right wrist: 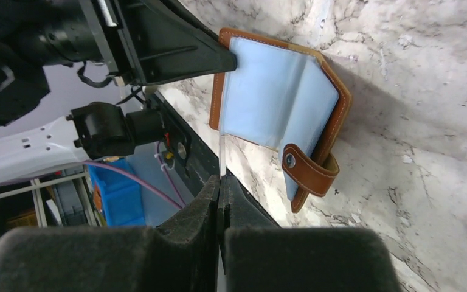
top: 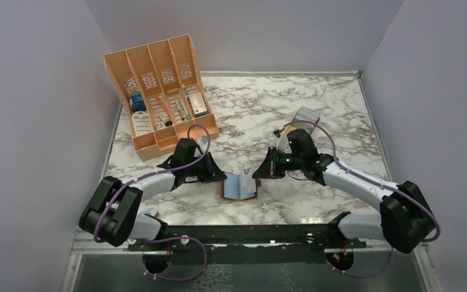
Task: Put the credit cards into the card holder
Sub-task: Insert the credit card into the card holder.
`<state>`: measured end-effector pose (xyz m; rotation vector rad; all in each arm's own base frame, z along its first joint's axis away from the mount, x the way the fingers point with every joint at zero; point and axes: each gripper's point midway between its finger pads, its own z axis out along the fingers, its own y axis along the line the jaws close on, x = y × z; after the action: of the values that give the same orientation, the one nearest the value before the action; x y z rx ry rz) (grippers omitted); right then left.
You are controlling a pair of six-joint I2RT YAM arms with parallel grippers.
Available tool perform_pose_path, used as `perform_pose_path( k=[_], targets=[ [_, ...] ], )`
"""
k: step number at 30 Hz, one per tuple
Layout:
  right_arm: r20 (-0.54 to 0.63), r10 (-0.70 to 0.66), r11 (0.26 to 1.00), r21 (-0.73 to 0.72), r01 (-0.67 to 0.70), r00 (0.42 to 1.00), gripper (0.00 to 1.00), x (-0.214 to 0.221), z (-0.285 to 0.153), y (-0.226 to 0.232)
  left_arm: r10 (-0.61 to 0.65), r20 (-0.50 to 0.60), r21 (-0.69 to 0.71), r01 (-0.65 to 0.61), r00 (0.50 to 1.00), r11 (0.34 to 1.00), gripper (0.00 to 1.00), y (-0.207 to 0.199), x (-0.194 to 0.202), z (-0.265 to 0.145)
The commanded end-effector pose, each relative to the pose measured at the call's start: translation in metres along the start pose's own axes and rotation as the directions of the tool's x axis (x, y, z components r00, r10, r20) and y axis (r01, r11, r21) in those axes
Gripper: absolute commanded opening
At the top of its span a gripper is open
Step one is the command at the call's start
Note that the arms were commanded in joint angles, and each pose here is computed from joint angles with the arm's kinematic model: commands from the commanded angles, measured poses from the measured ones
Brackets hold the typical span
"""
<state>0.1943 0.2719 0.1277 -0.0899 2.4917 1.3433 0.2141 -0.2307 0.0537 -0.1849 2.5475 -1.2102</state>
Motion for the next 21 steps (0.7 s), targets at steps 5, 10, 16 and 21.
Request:
perform_pose_path(
  k=[5, 10, 16, 21],
  targets=[
    [-0.062, -0.024, 0.995, 0.093, 0.029, 0.998, 0.01, 0.008, 0.038, -0.033, 0.018, -0.017, -0.018, -0.018, 1.0, 1.0, 0.28, 0.005, 0.003, 0.002],
    [-0.105, -0.009, 0.985, 0.172, 0.027, 0.994, 0.01, 0.022, 0.043, -0.062, 0.038, -0.01, -0.048, -0.039, 0.999, 0.998, 0.35, 0.011, 0.004, -0.002],
    [-0.101, -0.014, 0.978, 0.204, 0.034, 0.995, 0.01, 0.022, 0.044, -0.071, 0.054, -0.038, -0.097, -0.058, 0.998, 0.994, 0.19, 0.026, 0.013, -0.003],
    [-0.106, -0.021, 0.974, 0.221, 0.044, 0.994, 0.01, 0.022, 0.044, -0.075, 0.042, -0.057, -0.136, -0.049, 0.998, 0.99, 0.13, 0.035, 0.015, 0.0]
  ],
)
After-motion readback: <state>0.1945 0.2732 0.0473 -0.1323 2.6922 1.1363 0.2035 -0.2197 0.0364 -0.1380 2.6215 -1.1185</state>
